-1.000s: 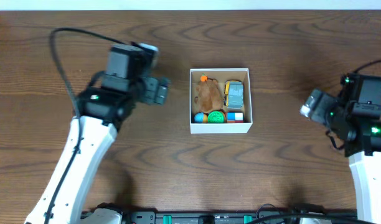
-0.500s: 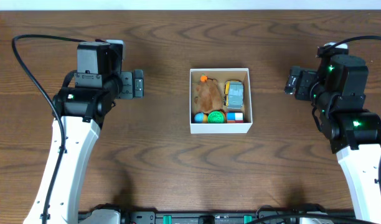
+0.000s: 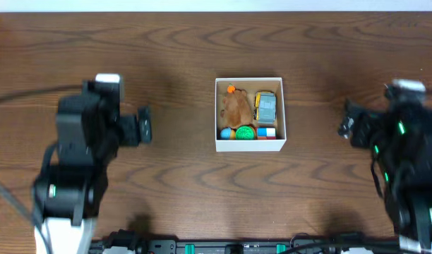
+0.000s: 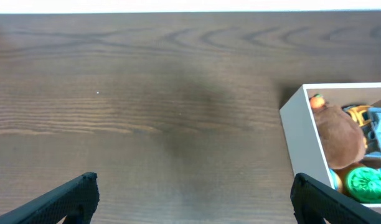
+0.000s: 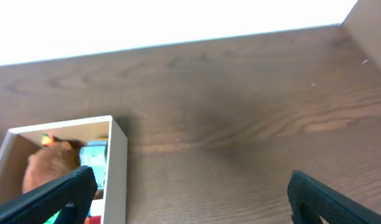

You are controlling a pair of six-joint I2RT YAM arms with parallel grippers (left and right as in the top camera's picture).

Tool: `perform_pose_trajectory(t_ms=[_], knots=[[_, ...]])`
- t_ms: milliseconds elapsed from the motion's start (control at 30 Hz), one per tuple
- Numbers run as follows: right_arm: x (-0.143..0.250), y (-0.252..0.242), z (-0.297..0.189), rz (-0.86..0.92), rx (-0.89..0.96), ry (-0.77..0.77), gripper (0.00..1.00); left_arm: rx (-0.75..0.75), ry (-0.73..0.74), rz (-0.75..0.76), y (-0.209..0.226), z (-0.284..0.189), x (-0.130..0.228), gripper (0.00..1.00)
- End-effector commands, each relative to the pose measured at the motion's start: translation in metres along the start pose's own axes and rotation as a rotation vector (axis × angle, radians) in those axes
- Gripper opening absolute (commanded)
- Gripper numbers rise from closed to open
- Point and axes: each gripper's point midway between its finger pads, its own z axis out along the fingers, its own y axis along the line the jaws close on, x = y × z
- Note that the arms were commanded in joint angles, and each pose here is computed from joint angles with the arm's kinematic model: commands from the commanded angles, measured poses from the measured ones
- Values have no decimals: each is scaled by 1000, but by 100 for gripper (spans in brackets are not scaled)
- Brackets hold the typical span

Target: Pack container

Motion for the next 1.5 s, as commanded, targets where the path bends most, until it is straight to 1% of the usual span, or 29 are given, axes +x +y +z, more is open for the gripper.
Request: perform_pose_trajectory(t_ms=[0, 100, 233, 367, 467, 600, 867, 1133, 1200, 1333, 1400, 1467], knots=[[26, -8, -16, 28, 7, -16, 99, -9, -37, -28, 4, -13, 19, 98], [57, -15, -25, 56, 6, -20, 99, -2, -73, -69, 4, -23, 40, 98], [92, -23, -31, 114, 4, -27, 99, 2, -90, -112, 5, -26, 69, 98], [103, -26, -36, 152, -4, -64, 99, 0, -83, -114, 6, -21, 87, 98], [103, -26, -37, 152, -5, -68, 99, 0, -74, -114, 6, -19, 89, 98], [106, -18, -36, 150, -54, -51, 99, -1, -71, -114, 6, -18, 89, 98], [115, -19, -36, 145, -44, -14, 99, -1, -71, -114, 6, -18, 89, 98], [134, -24, -36, 134, -21, 60, 99, -1, -71, -114, 6, -18, 89, 98], [135, -29, -36, 115, 10, 59, 99, -1, -71, -114, 6, -18, 89, 98], [133, -27, -31, 91, -3, 44, 99, -1, -71, -114, 6, -18, 89, 98], [131, -22, -26, 32, -32, 15, 99, -1, -71, -114, 6, -18, 89, 98], [127, -17, -19, -24, -71, -53, 99, -1, -71, -114, 6, -18, 89, 98]])
